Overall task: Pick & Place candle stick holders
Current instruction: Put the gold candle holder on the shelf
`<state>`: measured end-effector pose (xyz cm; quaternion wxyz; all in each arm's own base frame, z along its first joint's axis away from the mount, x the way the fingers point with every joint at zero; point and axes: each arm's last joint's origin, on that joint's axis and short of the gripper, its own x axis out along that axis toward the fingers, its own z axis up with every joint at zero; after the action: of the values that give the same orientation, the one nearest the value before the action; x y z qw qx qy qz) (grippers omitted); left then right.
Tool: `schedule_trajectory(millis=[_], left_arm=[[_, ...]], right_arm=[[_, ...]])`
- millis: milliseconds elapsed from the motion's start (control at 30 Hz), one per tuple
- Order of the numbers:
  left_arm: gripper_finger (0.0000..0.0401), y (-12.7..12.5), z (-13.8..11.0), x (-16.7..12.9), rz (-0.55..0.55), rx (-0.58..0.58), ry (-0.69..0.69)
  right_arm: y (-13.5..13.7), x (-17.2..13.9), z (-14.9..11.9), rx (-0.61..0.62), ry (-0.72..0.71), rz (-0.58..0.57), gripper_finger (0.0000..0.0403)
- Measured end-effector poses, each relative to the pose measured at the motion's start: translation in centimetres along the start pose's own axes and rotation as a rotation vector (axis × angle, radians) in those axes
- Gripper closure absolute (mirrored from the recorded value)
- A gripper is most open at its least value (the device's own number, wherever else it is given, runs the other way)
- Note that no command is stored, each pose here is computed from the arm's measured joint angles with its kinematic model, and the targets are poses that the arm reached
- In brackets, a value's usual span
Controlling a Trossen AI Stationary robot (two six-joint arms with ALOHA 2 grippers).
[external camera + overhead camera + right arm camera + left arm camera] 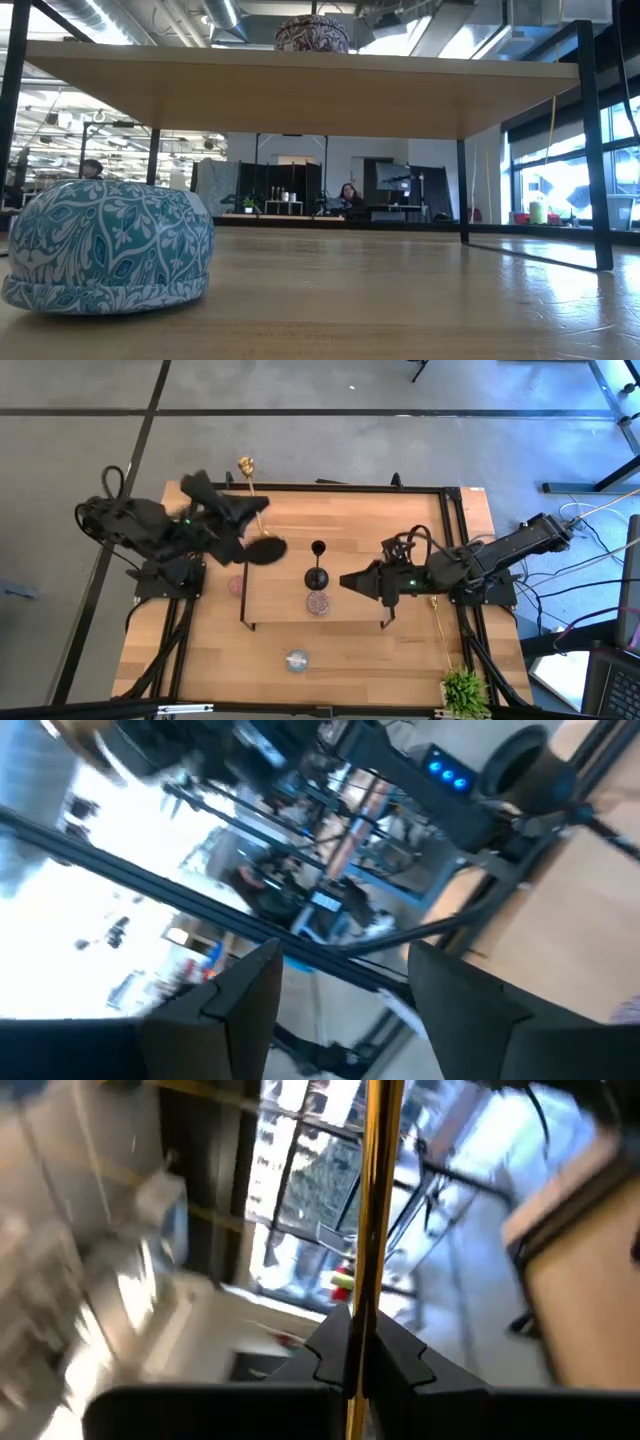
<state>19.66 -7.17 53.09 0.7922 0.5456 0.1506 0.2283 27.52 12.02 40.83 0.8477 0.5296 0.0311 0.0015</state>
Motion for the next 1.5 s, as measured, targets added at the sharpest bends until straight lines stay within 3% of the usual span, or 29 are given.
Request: schedule_trajectory(millis=[167, 433, 867, 1200, 1500], left_arm=[[0.0391, -1.7, 1.4, 1.3, -0.027, 0.237, 0.017], [0.0391, -5.4, 3.6, 4.1, -0.116, 0.491, -0.044], [0.0391, -10.5, 6.7, 5.8, -0.239, 0.643, -0.234], [0.0391, -12.8, 6.9, 8.1, -0.257, 0.834, -0.164], [0.0391, -11.1, 7.1, 8.9, -0.166, 0.734, -0.146]], right_arm=[[0.5, 0.1, 0.4, 0.109, 0.013, 0.074, 0.0183], [0.7, 0.5, 1.4, 0.327, 0.112, 0.157, 0.0183], [0.2, 0.9, 2.2, 0.524, 0.247, 0.166, 0.0183], [0.0, 0.9, 1.3, 0.586, 0.301, 0.116, 0.0183], [0.0, 0.9, 1.0, 0.561, 0.300, 0.105, 0.0183]])
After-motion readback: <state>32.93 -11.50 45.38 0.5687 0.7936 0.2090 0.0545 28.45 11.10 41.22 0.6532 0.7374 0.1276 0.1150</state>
